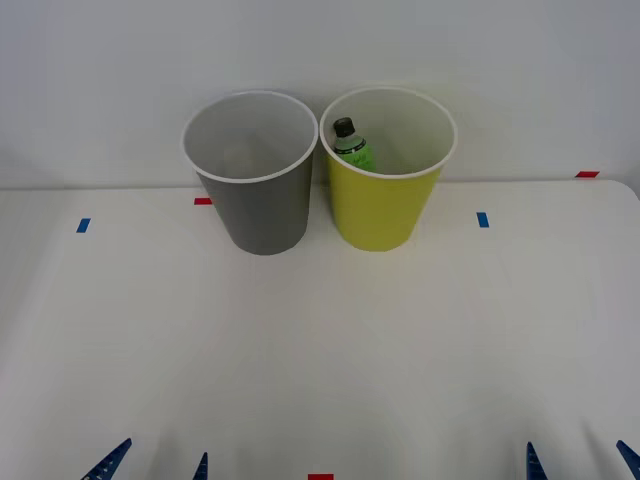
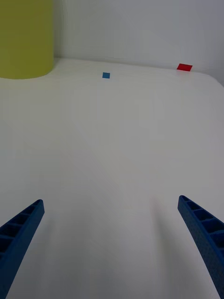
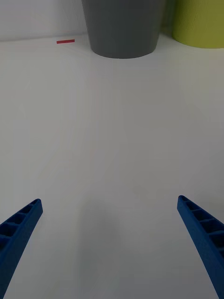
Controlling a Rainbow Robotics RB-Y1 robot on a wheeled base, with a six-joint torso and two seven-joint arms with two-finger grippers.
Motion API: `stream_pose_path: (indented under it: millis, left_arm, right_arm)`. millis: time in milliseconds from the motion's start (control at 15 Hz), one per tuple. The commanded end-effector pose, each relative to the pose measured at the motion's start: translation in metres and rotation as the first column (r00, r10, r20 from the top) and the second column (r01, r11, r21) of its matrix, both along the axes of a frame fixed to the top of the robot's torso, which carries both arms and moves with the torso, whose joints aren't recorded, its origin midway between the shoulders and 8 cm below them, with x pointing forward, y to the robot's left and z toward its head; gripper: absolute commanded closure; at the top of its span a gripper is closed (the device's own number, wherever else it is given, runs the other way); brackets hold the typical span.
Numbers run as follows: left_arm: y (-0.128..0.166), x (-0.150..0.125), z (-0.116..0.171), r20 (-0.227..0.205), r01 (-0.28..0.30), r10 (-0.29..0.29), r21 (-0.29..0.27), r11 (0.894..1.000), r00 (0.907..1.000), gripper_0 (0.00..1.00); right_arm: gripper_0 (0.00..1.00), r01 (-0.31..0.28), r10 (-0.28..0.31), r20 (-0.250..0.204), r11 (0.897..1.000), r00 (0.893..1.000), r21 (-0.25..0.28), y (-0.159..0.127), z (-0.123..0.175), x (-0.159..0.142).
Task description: Put cans in the gray bin and PET bottles in the light green bin.
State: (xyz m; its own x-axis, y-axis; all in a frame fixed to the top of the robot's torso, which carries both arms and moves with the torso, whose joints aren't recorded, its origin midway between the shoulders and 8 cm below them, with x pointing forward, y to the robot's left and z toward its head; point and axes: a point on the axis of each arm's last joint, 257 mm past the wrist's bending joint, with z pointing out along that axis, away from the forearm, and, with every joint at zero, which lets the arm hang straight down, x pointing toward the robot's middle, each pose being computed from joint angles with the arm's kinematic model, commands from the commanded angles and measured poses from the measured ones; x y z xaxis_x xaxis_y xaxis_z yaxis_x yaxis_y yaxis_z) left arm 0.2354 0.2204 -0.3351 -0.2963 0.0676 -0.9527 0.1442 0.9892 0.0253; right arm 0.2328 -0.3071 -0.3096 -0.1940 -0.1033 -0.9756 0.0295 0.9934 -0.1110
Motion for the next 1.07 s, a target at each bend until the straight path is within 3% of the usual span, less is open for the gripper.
stream_pose_path:
  millis: [67,1067]
  left_arm:
    - [0.0000,0.0000,0.0000,0.000,0.000,0.000,0.000,1.000,1.0000,0.00]
    - [0.0000,0.0000,0.0000,0.000,0.000,0.000,0.000,1.000,1.0000,0.00]
  right_arm:
    - [0.00,0.000,0.000,0.000,1.000,1.000,0.000,0.0000,0.0000,0.0000]
    - [0.00,0.000,0.000,0.000,1.000,1.000,0.000,0.0000,0.0000,0.0000]
